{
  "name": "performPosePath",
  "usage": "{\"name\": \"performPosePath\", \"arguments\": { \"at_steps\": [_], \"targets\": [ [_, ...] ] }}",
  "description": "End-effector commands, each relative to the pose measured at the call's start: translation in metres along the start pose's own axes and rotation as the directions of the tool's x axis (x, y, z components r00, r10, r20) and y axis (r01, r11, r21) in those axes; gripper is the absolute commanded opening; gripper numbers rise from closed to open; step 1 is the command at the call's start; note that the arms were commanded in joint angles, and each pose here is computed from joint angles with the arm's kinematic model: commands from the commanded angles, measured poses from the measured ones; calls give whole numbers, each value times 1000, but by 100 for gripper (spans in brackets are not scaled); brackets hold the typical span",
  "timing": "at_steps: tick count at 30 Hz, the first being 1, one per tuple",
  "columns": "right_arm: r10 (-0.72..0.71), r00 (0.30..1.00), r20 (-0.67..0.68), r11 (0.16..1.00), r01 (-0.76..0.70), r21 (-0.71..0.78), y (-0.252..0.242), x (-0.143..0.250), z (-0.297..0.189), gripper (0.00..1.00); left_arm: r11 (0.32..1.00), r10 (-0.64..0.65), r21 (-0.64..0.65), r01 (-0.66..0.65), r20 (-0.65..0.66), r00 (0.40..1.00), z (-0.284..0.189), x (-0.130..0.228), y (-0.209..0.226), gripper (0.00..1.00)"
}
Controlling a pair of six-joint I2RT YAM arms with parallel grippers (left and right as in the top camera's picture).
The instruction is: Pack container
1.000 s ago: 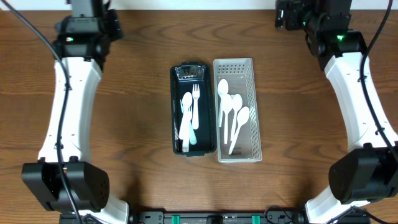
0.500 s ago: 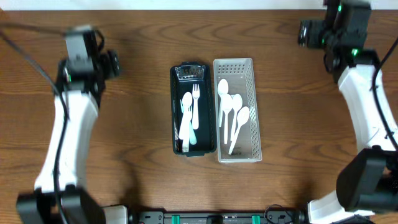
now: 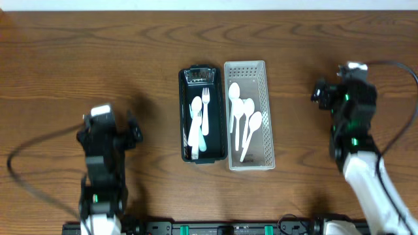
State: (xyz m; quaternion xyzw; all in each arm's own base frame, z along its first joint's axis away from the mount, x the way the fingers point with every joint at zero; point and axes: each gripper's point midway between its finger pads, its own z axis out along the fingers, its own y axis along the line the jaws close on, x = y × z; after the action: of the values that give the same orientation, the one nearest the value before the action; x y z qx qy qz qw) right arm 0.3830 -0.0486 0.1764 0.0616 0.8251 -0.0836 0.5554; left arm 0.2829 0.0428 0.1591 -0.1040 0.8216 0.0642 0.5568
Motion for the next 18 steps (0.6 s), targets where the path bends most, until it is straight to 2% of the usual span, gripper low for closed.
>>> {"name": "performPosePath", "arguments": {
  "at_steps": [1, 4, 9, 18],
  "targets": [
    [7, 999, 52, 1000, -8, 21, -9, 1, -24, 99, 1000, -17, 20, 14, 156, 988, -24, -31, 1, 98],
    [12, 997, 78, 1000, -13, 21, -11, 4, -41, 99, 999, -32, 28, 27, 228, 973, -39, -46, 2, 98],
    [7, 999, 50, 1000, -8, 21, -13, 17, -58, 99, 999, -39, 32, 32, 257, 966, -43, -52, 2, 98],
    [-21, 990, -136, 1000, 24, 16, -13, 63, -61, 99, 1000, -17, 20, 14, 154, 988, -38, -26, 4, 98]
  ]
}}
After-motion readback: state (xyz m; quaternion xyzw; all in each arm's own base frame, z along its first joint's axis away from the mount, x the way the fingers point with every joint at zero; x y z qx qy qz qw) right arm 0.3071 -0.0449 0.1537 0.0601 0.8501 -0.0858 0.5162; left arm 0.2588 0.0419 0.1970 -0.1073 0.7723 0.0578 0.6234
